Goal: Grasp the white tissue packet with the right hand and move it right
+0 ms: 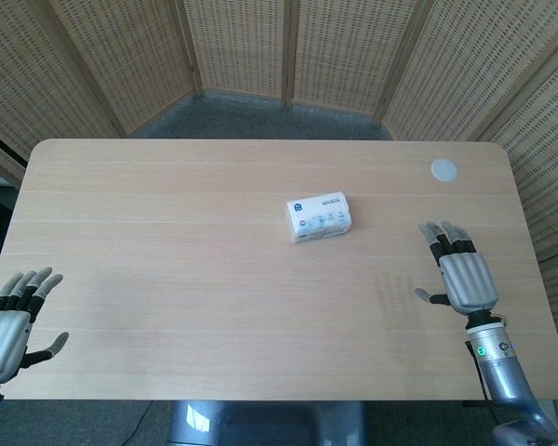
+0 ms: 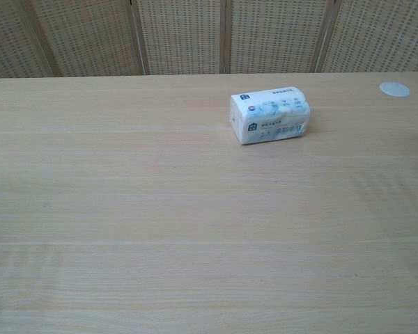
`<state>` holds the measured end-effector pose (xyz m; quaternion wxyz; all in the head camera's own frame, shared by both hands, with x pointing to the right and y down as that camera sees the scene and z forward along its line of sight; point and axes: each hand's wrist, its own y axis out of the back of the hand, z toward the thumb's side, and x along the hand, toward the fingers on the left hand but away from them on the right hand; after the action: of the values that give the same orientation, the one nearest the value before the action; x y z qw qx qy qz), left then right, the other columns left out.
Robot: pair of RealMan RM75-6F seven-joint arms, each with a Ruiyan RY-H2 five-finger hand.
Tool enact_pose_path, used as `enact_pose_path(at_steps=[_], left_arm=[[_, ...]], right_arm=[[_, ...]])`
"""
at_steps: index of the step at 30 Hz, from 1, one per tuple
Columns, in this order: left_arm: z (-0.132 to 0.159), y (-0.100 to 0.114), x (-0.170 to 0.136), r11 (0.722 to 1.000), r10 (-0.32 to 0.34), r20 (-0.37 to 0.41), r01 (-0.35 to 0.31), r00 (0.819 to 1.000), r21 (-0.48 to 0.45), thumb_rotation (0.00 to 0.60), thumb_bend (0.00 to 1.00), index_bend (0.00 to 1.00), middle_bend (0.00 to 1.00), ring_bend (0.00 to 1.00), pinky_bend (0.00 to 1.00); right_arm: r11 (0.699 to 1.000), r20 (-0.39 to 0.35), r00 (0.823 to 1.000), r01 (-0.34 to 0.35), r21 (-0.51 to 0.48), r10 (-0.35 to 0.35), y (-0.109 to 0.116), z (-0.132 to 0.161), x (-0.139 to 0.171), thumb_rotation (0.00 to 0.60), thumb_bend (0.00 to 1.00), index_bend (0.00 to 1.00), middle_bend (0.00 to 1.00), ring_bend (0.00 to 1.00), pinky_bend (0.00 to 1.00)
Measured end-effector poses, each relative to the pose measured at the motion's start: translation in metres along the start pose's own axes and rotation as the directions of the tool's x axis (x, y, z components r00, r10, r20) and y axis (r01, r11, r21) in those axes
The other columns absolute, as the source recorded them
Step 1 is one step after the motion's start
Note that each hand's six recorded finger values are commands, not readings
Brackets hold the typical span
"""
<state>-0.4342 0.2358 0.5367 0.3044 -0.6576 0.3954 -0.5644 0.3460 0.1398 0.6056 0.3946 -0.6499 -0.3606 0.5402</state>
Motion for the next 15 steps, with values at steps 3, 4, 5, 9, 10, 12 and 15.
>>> enact_pose_path(at_steps=[3, 4, 5, 9, 10, 12, 15], left_arm=[[-0.001, -0.001, 0.001, 1.000, -0.002, -0.001, 0.002, 1.000, -0.003, 0.600, 0.32, 0.12, 0.00, 0.00, 0.00], [-0.001, -0.001, 0.002, 1.000, -0.004, 0.000, 0.004, 1.000, -0.003, 0.600, 0.32, 0.12, 0.00, 0.00, 0.00], [0.000, -0.001, 0.002, 1.000, -0.004, 0.001, 0.004, 1.000, -0.003, 0.600, 0.32, 0.12, 0.00, 0.00, 0.00], [0.001, 0.000, 0.000, 1.000, 0.002, 0.006, -0.002, 1.000, -0.005, 0.600, 0.32, 0.12, 0.00, 0.00, 0.00], [0.002, 0.000, 0.000, 1.000, 0.003, 0.008, -0.003, 1.000, -0.005, 0.600, 0.32, 0.12, 0.00, 0.00, 0.00], [0.003, 0.000, 0.001, 1.000, 0.004, 0.014, -0.003, 1.000, -0.003, 0.600, 0.32, 0.12, 0.00, 0.00, 0.00], [0.007, 0.000, 0.003, 1.000, 0.001, 0.027, -0.001, 1.000, 0.000, 0.600, 0.32, 0.12, 0.00, 0.00, 0.00]], right_arm=[[1.000, -0.001, 1.000, 0.000, -0.004, 0.000, 0.000, 0.002, -0.001, 0.567, 0.09, 0.00, 0.00, 0.00, 0.00], [1.000, -0.002, 1.000, -0.003, -0.004, 0.003, -0.001, 0.002, -0.001, 0.565, 0.09, 0.00, 0.00, 0.00, 0.00], [1.000, -0.004, 1.000, -0.008, -0.005, 0.008, -0.002, 0.002, -0.001, 0.566, 0.09, 0.00, 0.00, 0.00, 0.00], [1.000, -0.027, 1.000, -0.016, -0.016, 0.016, -0.003, 0.009, -0.004, 0.568, 0.09, 0.00, 0.00, 0.00, 0.00], [1.000, -0.035, 0.999, -0.019, -0.018, 0.019, -0.003, 0.011, -0.005, 0.567, 0.09, 0.00, 0.00, 0.00, 0.00], [0.999, -0.059, 0.998, -0.030, -0.022, 0.028, -0.004, 0.019, -0.009, 0.560, 0.09, 0.00, 0.00, 0.00, 0.00], [0.998, -0.105, 0.993, -0.053, -0.033, 0.050, -0.007, 0.033, -0.020, 0.537, 0.12, 0.00, 0.00, 0.00, 0.00]])
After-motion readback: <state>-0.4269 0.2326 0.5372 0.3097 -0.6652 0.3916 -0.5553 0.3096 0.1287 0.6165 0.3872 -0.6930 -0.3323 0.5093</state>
